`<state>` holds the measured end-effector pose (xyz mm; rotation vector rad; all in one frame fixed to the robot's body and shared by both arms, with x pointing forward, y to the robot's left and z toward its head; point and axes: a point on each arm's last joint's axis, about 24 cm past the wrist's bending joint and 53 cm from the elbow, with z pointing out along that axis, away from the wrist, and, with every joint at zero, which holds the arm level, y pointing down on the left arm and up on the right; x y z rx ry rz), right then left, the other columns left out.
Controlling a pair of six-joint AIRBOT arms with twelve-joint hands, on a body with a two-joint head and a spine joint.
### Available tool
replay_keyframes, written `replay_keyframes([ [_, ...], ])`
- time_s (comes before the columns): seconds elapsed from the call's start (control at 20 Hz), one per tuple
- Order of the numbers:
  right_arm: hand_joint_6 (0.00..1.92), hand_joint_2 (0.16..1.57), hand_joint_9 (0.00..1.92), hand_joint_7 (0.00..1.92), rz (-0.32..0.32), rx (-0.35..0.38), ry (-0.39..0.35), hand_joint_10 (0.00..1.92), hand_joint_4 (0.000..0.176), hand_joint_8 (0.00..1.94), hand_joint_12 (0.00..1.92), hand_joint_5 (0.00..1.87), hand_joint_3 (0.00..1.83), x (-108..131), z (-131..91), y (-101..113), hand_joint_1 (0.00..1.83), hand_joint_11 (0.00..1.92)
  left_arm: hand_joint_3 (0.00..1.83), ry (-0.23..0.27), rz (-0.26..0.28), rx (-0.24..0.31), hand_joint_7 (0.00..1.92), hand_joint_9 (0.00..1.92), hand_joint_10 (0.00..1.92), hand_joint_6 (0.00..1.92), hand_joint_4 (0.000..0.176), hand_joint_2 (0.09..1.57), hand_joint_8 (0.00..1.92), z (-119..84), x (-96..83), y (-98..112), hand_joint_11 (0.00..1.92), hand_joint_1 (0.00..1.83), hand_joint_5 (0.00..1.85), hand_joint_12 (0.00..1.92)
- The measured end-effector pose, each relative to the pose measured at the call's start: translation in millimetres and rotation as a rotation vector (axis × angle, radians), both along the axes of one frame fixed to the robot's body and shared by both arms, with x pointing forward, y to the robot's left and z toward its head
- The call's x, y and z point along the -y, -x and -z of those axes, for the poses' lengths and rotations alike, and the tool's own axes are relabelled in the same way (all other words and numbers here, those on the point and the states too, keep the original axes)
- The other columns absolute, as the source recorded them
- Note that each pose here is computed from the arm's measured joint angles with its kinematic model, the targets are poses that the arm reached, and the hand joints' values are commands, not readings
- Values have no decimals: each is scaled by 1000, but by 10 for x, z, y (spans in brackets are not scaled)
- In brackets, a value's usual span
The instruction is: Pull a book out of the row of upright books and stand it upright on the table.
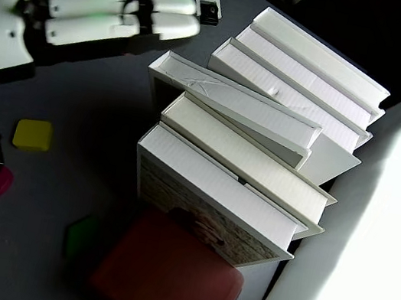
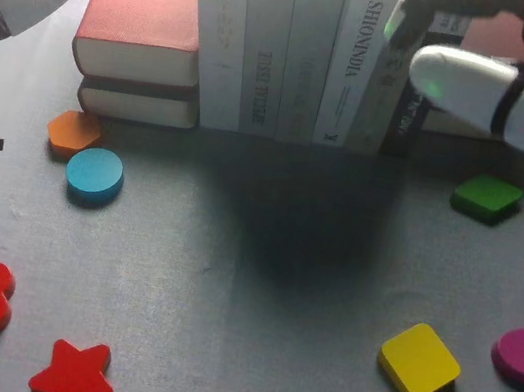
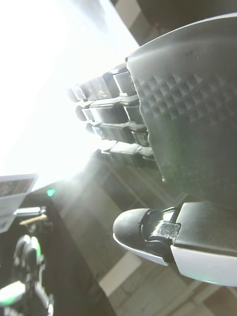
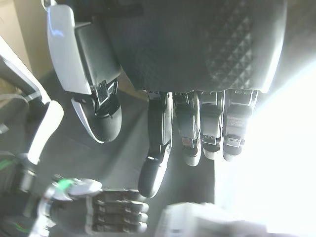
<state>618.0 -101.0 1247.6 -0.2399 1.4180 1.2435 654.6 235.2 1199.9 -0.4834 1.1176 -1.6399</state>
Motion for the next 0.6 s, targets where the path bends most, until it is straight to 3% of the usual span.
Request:
replay_keyframes([
  [0.15, 751, 1430, 0, 218, -59, -9, -34, 0, 0, 9, 0, 702, 6, -45, 38, 199, 108, 0, 2, 7, -10, -1, 0, 0, 0, 9, 68, 1371, 0, -2, -28, -8, 0, 206, 105, 0],
  [0.2, 782, 1411, 0, 235, -71, -5, -31, 0, 0, 8, 0, 615, 0, -57, 48, 228, 314, 0, 1, 7, -13, -2, 0, 0, 0, 9, 67, 1372, 0, 1, -37, -8, 0, 220, 106, 0],
  [0.25, 710, 1426, 0, 169, -71, -4, -34, 0, 0, 1, 0, 419, 7, -55, 39, 229, 294, 0, 0, 7, -12, -2, 0, 0, 0, 7, 74, 1369, 0, 3, -38, -6, 0, 212, 103, 0],
  [0.3, 584, 1449, 0, 111, -67, 1, -41, 0, 0, 0, 0, 295, 4, -44, 8, 218, 188, 0, 3, 5, -10, -2, 6, 0, 0, 11, 67, 1374, 2, 5, -32, -4, 0, 213, 113, 0],
  [0.35, 364, 1480, 0, 36, -61, 12, -51, 0, 0, 0, 0, 199, 2, -16, -40, 192, 37, 0, 3, 4, -8, -1, 6, 0, 0, 11, 65, 1375, 2, 4, -27, -1, 0, 213, 114, 0],
  [0.4, 667, 1515, 30, 121, -53, 18, -57, 36, 0, 115, 623, 298, 66, 9, -69, 168, 22, 0, 2, 5, -10, -1, 0, 0, 0, 8, 70, 1374, 0, 3, -32, -4, 0, 202, 109, 0],
  [0.45, 605, 1488, 5, 61, -43, 22, -72, 6, 0, 38, 124, 111, 0, 36, -114, 142, 4, 0, 3, 6, -11, -2, 0, 0, 0, 6, 68, 1376, 0, 3, -34, -6, 0, 187, 105, 0],
  [0.5, 276, 1455, 0, 11, -31, 29, -77, 0, 0, 7, 24, 21, 0, 75, -139, 116, 0, 0, 3, 6, -11, -1, 0, 0, 0, 4, 72, 1376, 0, 2, -32, -4, 0, 187, 102, 0],
  [0.6, 18, 1395, 0, 0, -6, 29, -69, 0, 0, 0, 0, 0, 0, 108, -127, 61, 5, 0, 0, 6, -11, -2, 5, 0, 0, 7, 65, 1371, 2, 3, -34, -6, 0, 196, 109, 0],
])
